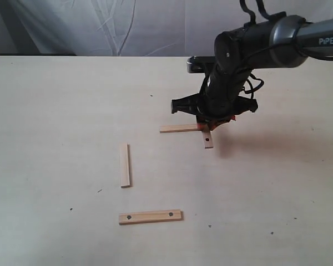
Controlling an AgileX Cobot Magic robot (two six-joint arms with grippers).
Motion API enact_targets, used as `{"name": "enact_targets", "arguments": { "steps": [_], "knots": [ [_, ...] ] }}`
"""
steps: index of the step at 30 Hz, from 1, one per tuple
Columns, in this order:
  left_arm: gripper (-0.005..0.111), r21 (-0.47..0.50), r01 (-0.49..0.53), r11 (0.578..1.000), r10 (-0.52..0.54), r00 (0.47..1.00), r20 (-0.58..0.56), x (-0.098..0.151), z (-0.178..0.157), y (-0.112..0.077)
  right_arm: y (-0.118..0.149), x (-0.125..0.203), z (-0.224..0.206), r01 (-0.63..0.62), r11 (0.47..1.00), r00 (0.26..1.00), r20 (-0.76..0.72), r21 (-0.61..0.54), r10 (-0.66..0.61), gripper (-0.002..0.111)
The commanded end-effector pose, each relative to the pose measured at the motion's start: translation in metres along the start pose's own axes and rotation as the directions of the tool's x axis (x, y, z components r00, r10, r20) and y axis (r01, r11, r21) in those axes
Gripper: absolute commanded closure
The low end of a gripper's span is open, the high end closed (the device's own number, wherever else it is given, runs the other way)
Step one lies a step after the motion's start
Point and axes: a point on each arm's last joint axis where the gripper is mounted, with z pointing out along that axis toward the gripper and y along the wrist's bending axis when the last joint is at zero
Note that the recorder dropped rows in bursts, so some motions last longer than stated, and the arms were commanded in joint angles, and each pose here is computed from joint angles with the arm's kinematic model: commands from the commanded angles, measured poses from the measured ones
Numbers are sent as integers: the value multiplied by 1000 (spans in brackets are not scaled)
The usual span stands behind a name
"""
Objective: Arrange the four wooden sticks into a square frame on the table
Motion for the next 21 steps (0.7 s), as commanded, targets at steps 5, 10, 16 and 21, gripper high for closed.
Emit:
{"name": "enact_targets", "arguments": {
  "steps": [5,10,16,21],
  "knots": [
    [106,1,9,1000,-9,1000,3,1,0,0,-1,-1,24,38,999,999,-24,28,-38,108],
    [106,1,9,1000,-9,1000,3,1,0,0,-2,0,27,36,999,999,-32,28,-35,95],
    [106,1,9,1000,-9,1000,3,1,0,0,-2,1,25,29,999,999,-40,30,-28,74],
    [106,1,9,1000,-9,1000,3,1,0,0,0,-1,-6,5,1000,1000,-30,11,-5,72]
  ]
}}
